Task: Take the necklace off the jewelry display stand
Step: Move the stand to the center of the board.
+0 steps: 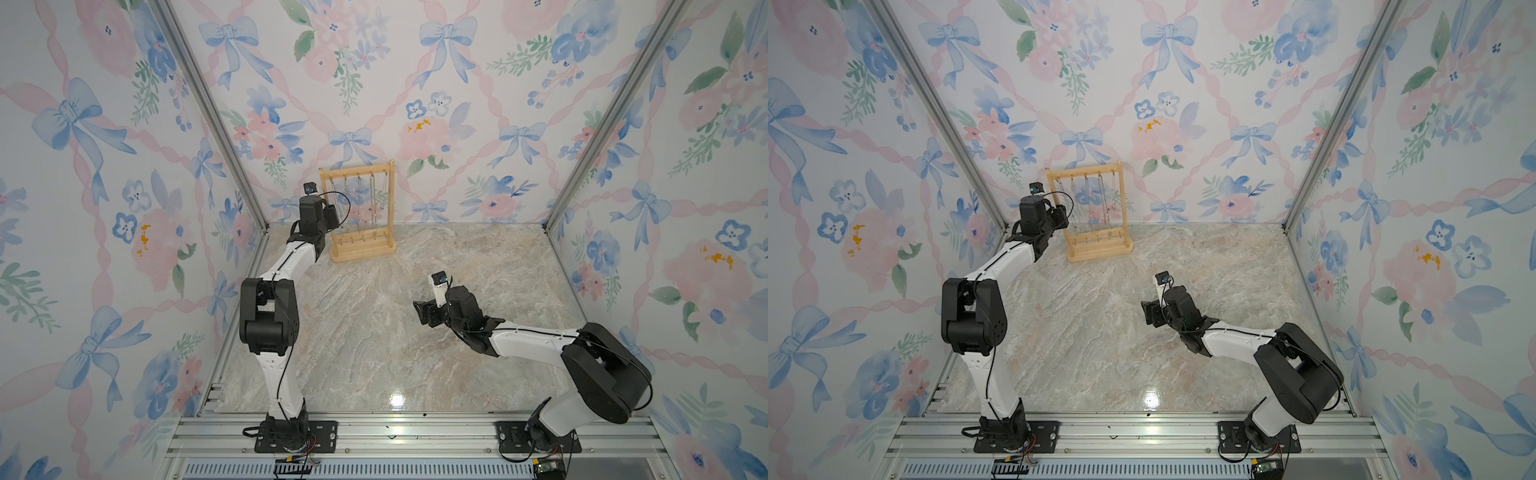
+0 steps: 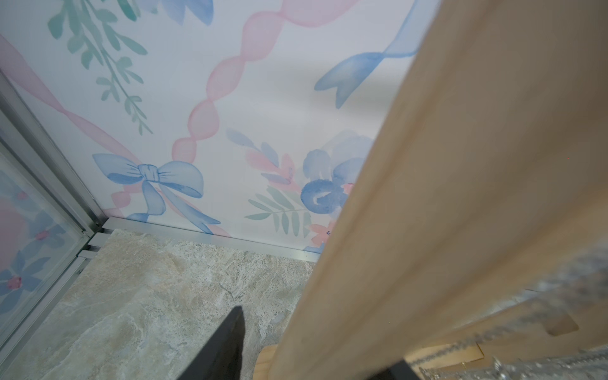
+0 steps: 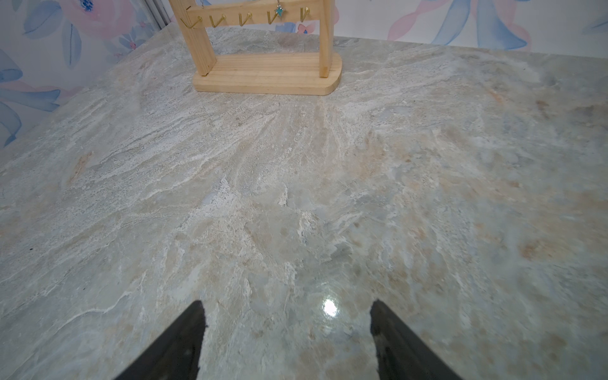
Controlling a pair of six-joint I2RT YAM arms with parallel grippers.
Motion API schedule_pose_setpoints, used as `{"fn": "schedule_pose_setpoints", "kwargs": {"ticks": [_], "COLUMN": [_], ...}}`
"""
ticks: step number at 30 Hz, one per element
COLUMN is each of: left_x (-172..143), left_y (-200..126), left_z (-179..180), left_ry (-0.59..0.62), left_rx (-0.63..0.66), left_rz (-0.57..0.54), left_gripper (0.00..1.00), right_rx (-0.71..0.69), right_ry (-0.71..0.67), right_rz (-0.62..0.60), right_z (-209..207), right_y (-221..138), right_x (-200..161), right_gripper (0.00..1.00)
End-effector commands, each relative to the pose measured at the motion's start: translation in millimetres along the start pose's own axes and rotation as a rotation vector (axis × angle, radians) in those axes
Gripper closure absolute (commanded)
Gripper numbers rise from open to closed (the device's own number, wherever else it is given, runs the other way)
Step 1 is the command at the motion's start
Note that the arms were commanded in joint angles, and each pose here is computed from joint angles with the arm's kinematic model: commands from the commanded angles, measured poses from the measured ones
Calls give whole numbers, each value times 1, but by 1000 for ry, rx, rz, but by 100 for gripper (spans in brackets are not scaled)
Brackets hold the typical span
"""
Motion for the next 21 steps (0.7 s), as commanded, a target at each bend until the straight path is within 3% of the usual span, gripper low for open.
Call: {"fn": "schedule_pose_setpoints", "kwargs": {"ticks": [1,11,18,21], "left_x": [14,16,13,11], "left_y": [-5,-2,0,1], "left_z": [1,6,8,8], "left_ry": [17,25,28,27], "left_rx": [-93,-158,-159,-165], "left_rz": [-54,-106,-107,-103], "left_gripper": [47,54,70,72], "right_rx": [14,14,16,16], "right_ry": [-2,-5,-7,-7], "right_rz": [-29,-28,-27,-21], "right_z": [3,3,4,4], "right_y": [-6,-5,-4,-3], "right_x": [6,6,6,5], "right_gripper": [20,20,20,20]}}
Point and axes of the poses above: each gripper's point midway between its finger pads, its own y axis out along the fingers, its own z axis along the line the jaws close on, x = y × z, the point moved 10 cm from there along -y, back along the fingers, and after that the axes turned 6 degrees about -y, right-handed, at the moved point
